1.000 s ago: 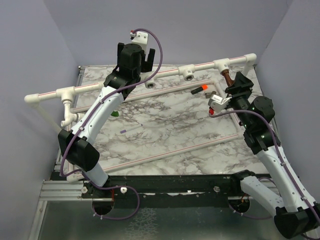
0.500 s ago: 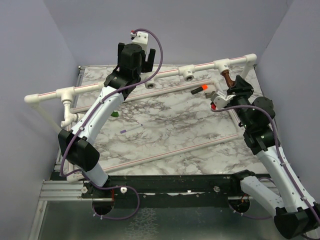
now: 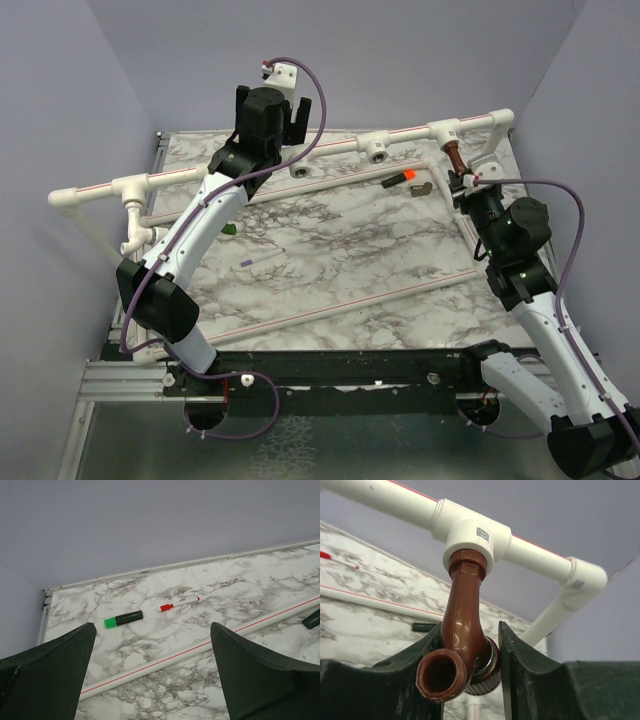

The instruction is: Install the water faucets

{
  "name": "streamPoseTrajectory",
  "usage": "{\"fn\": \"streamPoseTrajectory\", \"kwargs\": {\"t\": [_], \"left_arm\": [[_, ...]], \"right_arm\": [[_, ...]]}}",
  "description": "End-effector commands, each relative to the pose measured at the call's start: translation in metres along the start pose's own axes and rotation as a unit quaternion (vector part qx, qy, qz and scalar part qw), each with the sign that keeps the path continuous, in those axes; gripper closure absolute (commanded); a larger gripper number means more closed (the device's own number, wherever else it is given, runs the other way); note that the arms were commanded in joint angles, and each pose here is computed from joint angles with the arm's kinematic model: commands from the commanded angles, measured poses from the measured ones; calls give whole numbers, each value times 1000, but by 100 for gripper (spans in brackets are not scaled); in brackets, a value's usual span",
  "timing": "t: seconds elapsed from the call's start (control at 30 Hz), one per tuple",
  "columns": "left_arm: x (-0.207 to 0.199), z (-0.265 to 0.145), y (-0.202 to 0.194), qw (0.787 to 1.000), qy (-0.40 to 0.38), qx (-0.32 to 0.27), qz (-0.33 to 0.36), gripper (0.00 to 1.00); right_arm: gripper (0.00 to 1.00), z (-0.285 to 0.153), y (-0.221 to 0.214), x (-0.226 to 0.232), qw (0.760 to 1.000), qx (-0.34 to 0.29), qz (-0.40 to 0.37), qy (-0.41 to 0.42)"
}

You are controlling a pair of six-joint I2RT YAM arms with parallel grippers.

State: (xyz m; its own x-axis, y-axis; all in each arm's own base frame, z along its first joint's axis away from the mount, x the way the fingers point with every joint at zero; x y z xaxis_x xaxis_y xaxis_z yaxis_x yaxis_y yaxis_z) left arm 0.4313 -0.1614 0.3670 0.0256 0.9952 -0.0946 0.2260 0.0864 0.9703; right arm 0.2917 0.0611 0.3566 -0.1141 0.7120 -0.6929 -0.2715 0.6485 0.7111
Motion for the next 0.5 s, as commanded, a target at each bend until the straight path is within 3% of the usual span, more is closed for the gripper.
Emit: {"fn": "streamPoseTrajectory", "kwargs": {"t": [0.0, 0.23, 0.47], "left_arm": [[-5, 7, -33, 998, -4, 54, 23, 3], [-5, 6, -33, 998, -5, 54, 22, 2], [-6, 7, -34, 998, -7, 56, 23, 3]], "right_arm": [[100, 0, 23, 4, 960, -29, 275, -34], [99, -3, 40, 2, 883, -55, 462, -57], [100, -4, 60, -2, 776, -70, 625, -52]]}}
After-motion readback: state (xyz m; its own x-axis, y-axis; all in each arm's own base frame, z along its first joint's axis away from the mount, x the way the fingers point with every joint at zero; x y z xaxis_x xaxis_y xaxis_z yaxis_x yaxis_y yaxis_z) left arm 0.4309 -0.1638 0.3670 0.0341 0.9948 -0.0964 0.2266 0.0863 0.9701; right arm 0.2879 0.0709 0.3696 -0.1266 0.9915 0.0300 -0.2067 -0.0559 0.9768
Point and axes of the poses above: each gripper's point midway between its finger pads, its own z axis out along the fingers, its own x axis along the line the jaws close on, y = z × x, the point moved 4 cm from there along -z, back along the fingers, and after that the axes turned 15 degrees about -z, right-handed, at the moved point
